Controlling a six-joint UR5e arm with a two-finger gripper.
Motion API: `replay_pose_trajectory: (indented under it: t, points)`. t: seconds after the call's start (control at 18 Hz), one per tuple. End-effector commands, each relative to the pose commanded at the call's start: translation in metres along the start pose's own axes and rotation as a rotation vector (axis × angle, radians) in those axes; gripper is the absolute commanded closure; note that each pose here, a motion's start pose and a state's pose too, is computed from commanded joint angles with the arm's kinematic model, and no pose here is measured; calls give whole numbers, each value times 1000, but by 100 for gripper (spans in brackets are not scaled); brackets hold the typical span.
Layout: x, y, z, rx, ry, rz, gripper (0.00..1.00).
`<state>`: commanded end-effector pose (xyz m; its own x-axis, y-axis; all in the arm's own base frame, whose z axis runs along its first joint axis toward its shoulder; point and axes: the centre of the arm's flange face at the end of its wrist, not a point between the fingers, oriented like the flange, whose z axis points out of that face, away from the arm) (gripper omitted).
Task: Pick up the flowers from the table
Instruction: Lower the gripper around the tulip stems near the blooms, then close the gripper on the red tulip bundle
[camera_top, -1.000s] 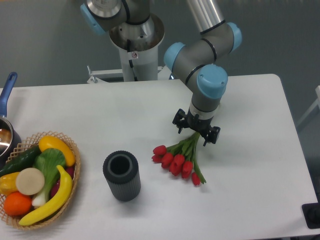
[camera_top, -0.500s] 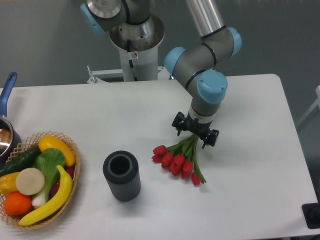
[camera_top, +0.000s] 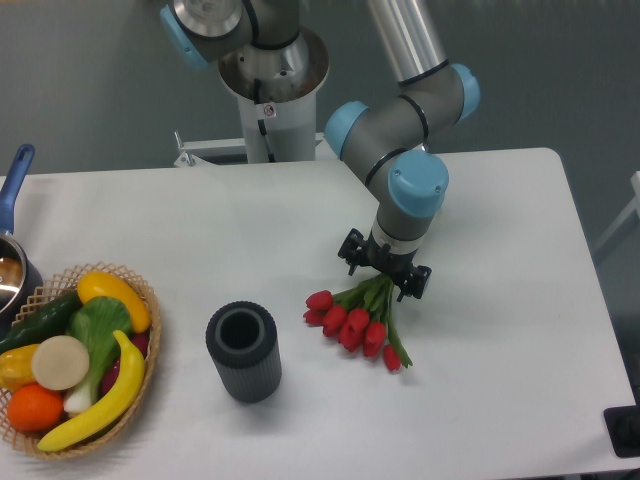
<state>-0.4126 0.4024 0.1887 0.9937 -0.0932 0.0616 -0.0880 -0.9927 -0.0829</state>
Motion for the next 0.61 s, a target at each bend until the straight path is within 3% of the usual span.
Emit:
replay_pose_trajectory:
  t: [0.61]
  points:
    - [0,-1,-3,0,-5,-1,71]
